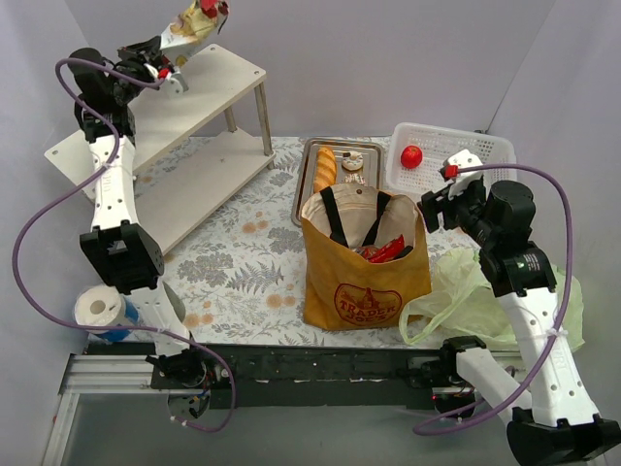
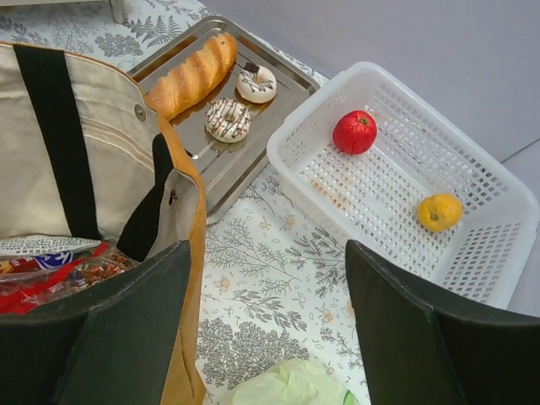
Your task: Untie the knot of the grocery bags and take out the mixed food
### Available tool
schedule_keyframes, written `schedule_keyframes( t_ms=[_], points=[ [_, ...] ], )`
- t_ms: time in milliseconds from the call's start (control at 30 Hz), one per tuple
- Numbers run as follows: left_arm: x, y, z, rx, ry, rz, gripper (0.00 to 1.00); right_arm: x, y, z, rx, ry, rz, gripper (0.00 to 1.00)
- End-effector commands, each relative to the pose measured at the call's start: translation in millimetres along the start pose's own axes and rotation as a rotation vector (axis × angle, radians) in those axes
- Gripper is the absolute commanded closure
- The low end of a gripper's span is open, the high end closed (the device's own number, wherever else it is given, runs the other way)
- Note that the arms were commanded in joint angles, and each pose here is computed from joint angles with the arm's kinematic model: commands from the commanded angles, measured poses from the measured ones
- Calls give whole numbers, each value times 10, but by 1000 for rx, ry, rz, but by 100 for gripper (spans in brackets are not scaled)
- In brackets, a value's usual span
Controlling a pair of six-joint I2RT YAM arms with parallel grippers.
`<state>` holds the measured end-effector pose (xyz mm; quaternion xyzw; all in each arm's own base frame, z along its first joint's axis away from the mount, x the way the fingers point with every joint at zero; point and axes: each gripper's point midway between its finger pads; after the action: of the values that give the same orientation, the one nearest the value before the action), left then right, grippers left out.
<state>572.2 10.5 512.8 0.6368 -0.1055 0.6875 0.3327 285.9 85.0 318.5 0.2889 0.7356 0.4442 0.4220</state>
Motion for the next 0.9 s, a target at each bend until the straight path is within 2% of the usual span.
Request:
schedule_keyframes(
  t_ms=[0, 267, 300, 367, 400, 533, 633, 733, 767, 800, 833, 867],
  points=[
    [-58, 328, -174, -154, -94, 123, 100, -24, -16, -1, -22, -2, 52, 20],
    [-591, 507, -429, -225, -225, 178, 98, -53, -51, 11, -9, 5, 92, 21],
    [-603, 515, -445, -221, -227, 173, 75, -51, -47, 2, -11, 6, 92, 21],
    [-633, 516, -477, -203, -230, 165, 53, -50, -56, -11, -6, 9, 92, 21],
    [-634, 480, -491, -176, -228, 162, 35, -40, -56, -15, -6, 12, 92, 21],
    [-512, 413, -596, -86, -189, 130, 14, -21, -69, -42, -1, 19, 94, 21],
    [-420, 301, -760, -13, -161, 99, 8, -1, -90, -45, 1, 27, 98, 21],
    [-235, 281, -948, 34, -105, 42, 7, 27, -107, -47, 3, 40, 110, 21],
    [-134, 317, -1018, 40, -80, 28, 8, 20, -113, -45, 4, 39, 112, 21],
    [-113, 383, -1054, 32, -58, -85, 8, 27, -124, -45, 7, 42, 115, 21],
    [115, 590, -1098, -1, -4, -74, 8, 35, -128, -38, 8, 48, 116, 21],
    [171, 710, -1106, -33, 6, -125, 7, 30, -133, -35, 10, 47, 119, 21]
  ],
)
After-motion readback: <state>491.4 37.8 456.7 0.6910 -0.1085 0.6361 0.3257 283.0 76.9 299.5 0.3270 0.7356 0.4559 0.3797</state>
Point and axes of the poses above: each gripper's point midway between its finger pads, its own z axis out along the fingers, its own x axis along the line the jaws close on, y = z × x, and after that the axes turned 8 degrees about -z, right-handed
